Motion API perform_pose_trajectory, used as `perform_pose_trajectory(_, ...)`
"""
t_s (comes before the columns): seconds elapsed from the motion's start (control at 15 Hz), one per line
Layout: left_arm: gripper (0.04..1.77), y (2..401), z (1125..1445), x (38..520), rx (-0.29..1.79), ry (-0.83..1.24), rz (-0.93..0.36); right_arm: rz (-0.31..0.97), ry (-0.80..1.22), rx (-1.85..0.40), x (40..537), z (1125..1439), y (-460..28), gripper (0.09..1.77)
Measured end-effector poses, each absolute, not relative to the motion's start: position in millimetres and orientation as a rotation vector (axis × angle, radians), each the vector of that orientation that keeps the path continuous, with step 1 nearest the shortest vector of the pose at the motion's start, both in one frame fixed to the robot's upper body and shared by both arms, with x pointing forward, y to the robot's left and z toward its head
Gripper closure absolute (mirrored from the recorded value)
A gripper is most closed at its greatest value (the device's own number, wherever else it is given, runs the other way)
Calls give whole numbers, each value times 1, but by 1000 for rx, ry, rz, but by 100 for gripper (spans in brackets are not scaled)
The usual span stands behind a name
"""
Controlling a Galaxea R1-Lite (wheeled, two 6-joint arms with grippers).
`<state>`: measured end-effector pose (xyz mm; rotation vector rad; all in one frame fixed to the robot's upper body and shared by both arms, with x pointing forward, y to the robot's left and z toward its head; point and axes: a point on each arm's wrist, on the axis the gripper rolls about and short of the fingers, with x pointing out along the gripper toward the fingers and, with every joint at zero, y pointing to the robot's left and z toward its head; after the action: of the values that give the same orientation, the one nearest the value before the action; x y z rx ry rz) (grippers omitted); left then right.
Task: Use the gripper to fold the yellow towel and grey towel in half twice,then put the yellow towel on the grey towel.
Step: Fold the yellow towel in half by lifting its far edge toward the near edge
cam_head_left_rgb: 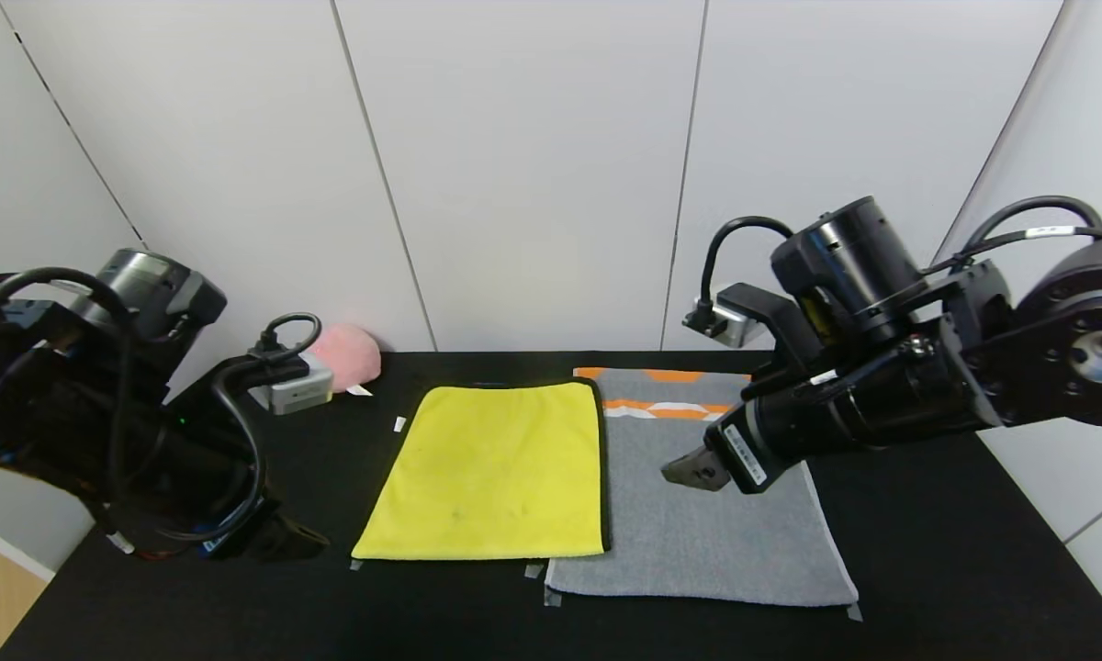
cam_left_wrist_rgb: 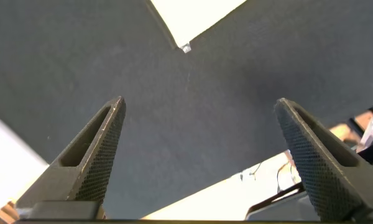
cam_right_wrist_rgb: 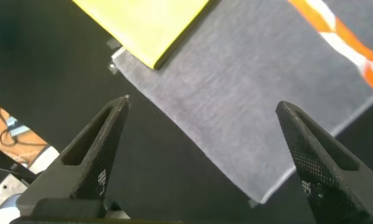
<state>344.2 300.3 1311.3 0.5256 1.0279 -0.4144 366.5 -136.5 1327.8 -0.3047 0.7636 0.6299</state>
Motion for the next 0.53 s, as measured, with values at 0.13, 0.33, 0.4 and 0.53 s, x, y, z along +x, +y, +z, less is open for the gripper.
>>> perform_pose_trajectory(0.13,9,298,1300,360,530,1065,-430,641,791,-321,377,1319,-121,15)
perform_pose_trajectory(0.33,9,294,1281,383,527,1120,-445,633,815,-350,389,1303,-102,15)
perform_pose_trajectory(0.4,9,293,1273,390,525,1144,-449,630,822,-361,392,1297,-96,15)
perform_pose_trajectory(0.53,9,291,1256,403,521,1187,-458,625,842,-381,396,1286,-87,15)
